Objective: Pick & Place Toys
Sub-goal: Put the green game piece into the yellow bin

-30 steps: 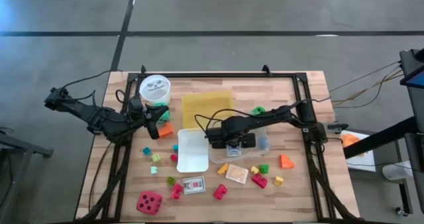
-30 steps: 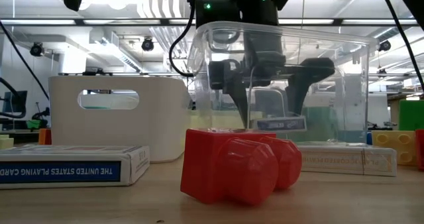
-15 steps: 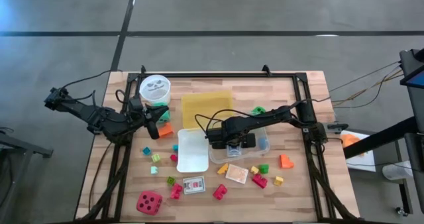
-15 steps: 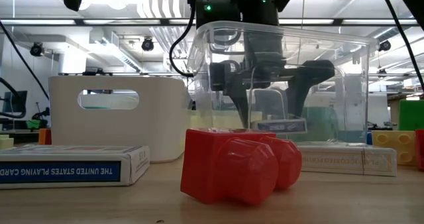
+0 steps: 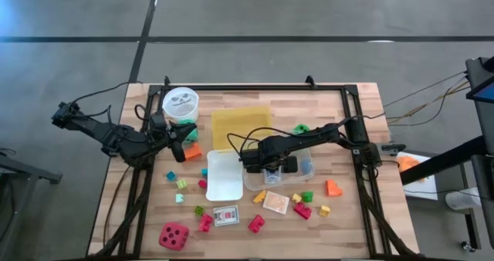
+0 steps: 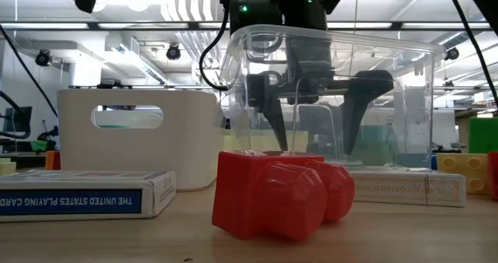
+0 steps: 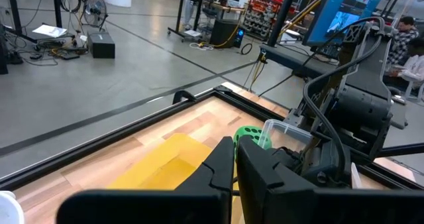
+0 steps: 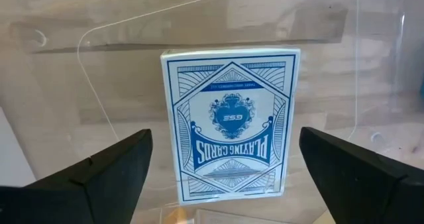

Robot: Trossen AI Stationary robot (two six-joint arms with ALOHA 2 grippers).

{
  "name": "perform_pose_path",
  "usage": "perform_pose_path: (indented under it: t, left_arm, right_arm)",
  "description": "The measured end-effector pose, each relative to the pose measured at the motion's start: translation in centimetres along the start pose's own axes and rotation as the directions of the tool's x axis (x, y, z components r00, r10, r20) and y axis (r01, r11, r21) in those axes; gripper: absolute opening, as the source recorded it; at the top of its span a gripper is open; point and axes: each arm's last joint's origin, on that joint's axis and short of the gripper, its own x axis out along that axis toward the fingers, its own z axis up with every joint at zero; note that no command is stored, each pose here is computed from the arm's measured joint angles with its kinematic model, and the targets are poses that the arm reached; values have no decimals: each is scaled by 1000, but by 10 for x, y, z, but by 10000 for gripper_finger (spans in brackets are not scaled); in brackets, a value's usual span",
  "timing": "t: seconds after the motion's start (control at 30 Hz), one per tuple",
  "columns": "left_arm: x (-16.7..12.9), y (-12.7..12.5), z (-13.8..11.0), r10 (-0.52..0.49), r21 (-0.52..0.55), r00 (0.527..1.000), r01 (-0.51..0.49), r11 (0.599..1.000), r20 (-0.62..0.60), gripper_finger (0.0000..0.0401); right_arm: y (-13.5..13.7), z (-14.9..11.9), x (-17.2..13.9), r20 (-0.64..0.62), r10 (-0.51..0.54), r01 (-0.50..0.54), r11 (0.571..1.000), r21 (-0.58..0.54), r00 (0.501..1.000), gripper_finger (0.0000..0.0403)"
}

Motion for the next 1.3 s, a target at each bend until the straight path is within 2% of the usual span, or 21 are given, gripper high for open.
perform_pose_path:
  t: [0.43, 0.57, 0.8, 1.07, 1.3]
  left_arm:
    - [0, 0, 0, 0, 0, 1000, 0, 1000, 0, 14]
    - [0, 0, 0, 0, 0, 1000, 0, 1000, 0, 14]
    - [0, 0, 0, 0, 0, 1000, 0, 1000, 0, 14]
    - [0, 0, 0, 1, 2, 1000, -1, 1000, -1, 14]
    - [0, 1, -1, 2, 8, 1000, -2, 1000, -5, 14]
  right_arm:
    - [0, 1, -2, -3, 1, -1, 1000, 2, 1000, 380]
    - [0, 2, -15, -6, -14, 13, 999, -34, 1000, 381]
    - [5, 1, -35, -2, 19, -19, 999, -43, 1000, 381]
    - [-6, 2, -64, 54, 24, -22, 999, -42, 998, 381]
    - [-17, 2, -90, 45, 87, -79, 985, -155, 995, 381]
